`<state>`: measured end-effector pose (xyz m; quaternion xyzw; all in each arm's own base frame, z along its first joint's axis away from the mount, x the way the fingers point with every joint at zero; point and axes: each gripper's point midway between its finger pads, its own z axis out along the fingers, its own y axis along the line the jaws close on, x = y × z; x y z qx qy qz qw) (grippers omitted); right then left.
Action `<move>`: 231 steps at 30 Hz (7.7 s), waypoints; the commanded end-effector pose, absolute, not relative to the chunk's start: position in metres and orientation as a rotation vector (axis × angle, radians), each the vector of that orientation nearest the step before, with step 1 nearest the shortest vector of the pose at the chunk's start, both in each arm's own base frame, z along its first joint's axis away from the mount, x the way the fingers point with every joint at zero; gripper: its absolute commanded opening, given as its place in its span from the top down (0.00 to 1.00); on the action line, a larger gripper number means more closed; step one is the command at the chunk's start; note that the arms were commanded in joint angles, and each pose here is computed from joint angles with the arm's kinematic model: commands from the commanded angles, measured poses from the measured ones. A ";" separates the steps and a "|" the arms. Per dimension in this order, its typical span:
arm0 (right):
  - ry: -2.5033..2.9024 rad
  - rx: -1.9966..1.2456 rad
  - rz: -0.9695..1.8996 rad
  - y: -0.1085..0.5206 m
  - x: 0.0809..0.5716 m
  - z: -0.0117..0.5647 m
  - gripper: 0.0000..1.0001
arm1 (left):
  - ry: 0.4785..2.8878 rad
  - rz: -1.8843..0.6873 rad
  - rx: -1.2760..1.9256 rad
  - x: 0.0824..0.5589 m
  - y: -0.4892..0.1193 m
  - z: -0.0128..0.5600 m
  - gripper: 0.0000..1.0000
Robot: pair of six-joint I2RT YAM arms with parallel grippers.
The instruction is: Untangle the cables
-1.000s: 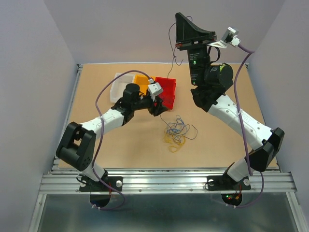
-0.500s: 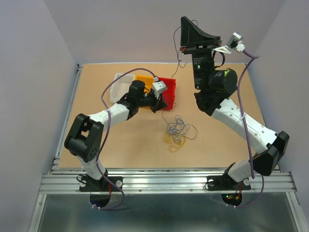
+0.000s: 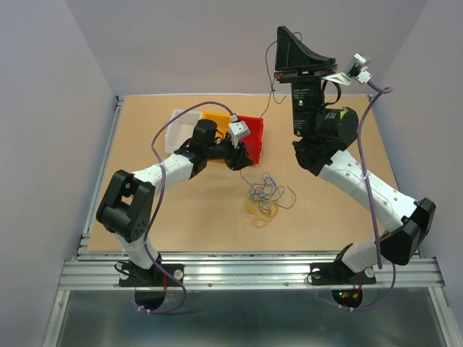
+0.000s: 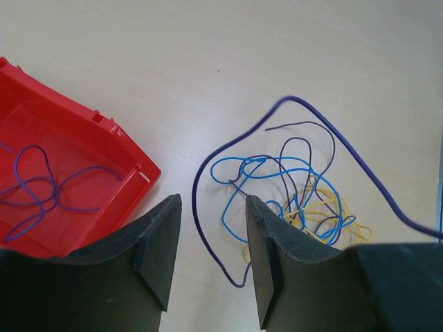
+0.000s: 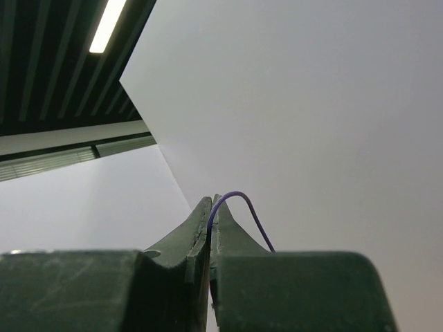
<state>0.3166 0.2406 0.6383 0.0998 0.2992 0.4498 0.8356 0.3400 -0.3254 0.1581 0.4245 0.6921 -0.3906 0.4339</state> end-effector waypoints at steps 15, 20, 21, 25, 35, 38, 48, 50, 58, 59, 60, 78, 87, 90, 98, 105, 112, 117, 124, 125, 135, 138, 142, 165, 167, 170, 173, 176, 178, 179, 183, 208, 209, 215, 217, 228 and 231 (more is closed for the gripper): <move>0.671 0.180 0.932 0.217 0.289 0.601 0.99 | 1.622 -0.900 1.015 0.359 -0.324 0.233 1.00; 0.874 0.083 0.932 0.227 0.282 0.512 0.99 | 1.584 -0.844 0.962 0.366 -0.319 0.295 1.00; 0.902 0.053 0.916 0.230 0.282 0.498 0.99 | 1.582 -0.831 0.952 0.369 -0.318 0.302 1.00; 1.058 -0.035 0.872 0.240 0.289 0.430 0.99 | 1.589 -0.764 0.917 0.387 -0.314 0.329 1.00; 1.280 -0.126 0.948 0.269 0.351 0.348 0.99 | 1.548 -0.675 0.852 0.419 -0.312 0.382 1.00; 1.312 -0.129 0.998 0.271 0.380 0.330 0.99 | 1.550 -0.640 0.831 0.437 -0.314 0.381 1.00; 1.324 -0.245 1.229 0.291 0.442 0.288 0.99 | 1.582 -0.652 0.812 0.490 -0.330 0.344 1.00; 1.327 -0.248 1.260 0.295 0.452 0.284 0.99 | 1.585 -0.614 0.793 0.499 -0.327 0.337 1.00; 1.254 -0.363 1.353 0.303 0.434 0.305 0.99 | 1.594 -0.541 0.743 0.508 -0.312 0.312 1.00; 1.246 -0.372 1.369 0.304 0.430 0.309 0.99 | 1.574 -0.537 0.732 0.509 -0.310 0.317 1.00; 1.238 -0.382 1.372 0.304 0.428 0.311 0.99 | 1.590 -0.540 0.730 0.508 -0.309 0.307 1.00; 1.130 -0.376 1.513 0.306 0.411 0.347 0.99 | 1.605 -0.651 0.625 0.491 -0.263 0.330 1.00; 1.151 -0.322 1.564 0.305 0.438 0.297 0.99 | 1.629 -0.691 0.626 0.493 -0.269 0.306 1.00; 1.152 -0.287 1.617 0.300 0.455 0.276 0.99 | 1.631 -0.704 0.620 0.498 -0.272 0.297 1.00; 1.231 -0.182 1.598 0.288 0.484 0.229 0.99 | 1.651 -0.669 0.573 0.515 -0.279 0.266 1.00; 1.366 -0.075 1.522 0.279 0.493 0.203 0.99 | 1.690 -0.595 0.587 0.515 -0.300 0.240 1.00; 1.497 0.004 1.382 0.270 0.503 0.187 0.99 | 1.744 -0.496 0.558 0.524 -0.302 0.218 1.00; 1.586 0.052 1.248 0.261 0.513 0.178 0.99 | 1.795 -0.452 0.534 0.533 -0.300 0.198 1.00; 1.751 0.125 1.046 0.259 0.527 0.154 0.99 | 1.856 -0.410 0.500 0.542 -0.297 0.177 1.00; 1.764 0.123 1.033 0.263 0.527 0.152 0.99 | 1.860 -0.409 0.495 0.543 -0.297 0.176 1.00; 1.846 0.087 0.799 0.287 0.531 0.151 0.99 | 1.923 -0.342 0.523 0.536 -0.303 0.164 1.00; 1.852 0.100 0.750 0.288 0.534 0.151 0.99 | 1.942 -0.295 0.525 0.534 -0.305 0.158 1.00; 1.877 0.071 0.719 0.294 0.537 0.143 0.78 | 1.957 -0.255 0.528 0.535 -0.309 0.153 1.00; 1.787 0.129 0.566 0.251 0.501 0.183 0.60 | 2.015 -0.224 0.578 0.540 -0.312 0.127 1.00; 1.792 0.131 0.565 0.250 0.502 0.180 0.60 | 2.039 -0.212 0.591 0.539 -0.313 0.119 1.00; 1.789 0.154 0.553 0.247 0.500 0.180 0.60 | 2.057 -0.192 0.607 0.539 -0.315 0.116 1.00; 1.778 0.204 0.516 0.234 0.497 0.182 0.61 | 2.088 -0.180 0.628 0.538 -0.319 0.102 0.99; 1.763 0.240 0.477 0.220 0.489 0.187 0.62 | 2.102 -0.159 0.653 0.535 -0.323 0.096 0.93; 1.751 0.250 0.459 0.212 0.483 0.192 0.62 | 2.107 -0.124 0.673 0.533 -0.327 0.090 0.90; 1.749 0.254 0.454 0.209 0.481 0.193 0.62 | 2.109 -0.113 0.672 0.533 -0.326 0.089 0.89; 1.742 0.255 0.437 0.199 0.473 0.197 0.62 | 2.110 -0.102 0.661 0.534 -0.325 0.089 0.83; 1.741 0.259 0.437 0.188 0.496 0.188 0.60 | 1.954 -0.146 0.563 0.521 -0.303 0.188 0.56; 1.742 0.257 0.440 0.190 0.499 0.187 0.60 | 1.953 -0.145 0.559 0.520 -0.302 0.190 0.56; 1.723 0.230 0.453 0.203 0.523 0.190 0.52 | 1.913 -0.148 0.544 0.515 -0.288 0.216 0.56; 1.714 0.235 0.448 0.205 0.531 0.191 0.46 | 1.904 -0.149 0.550 0.511 -0.283 0.224 0.56; 1.737 0.284 0.403 0.211 0.564 0.176 0.47 | 1.947 -0.124 0.633 0.483 -0.267 0.239 0.55; 1.762 0.313 0.362 0.206 0.569 0.164 0.49 | 1.945 -0.146 0.650 0.471 -0.265 0.234 0.55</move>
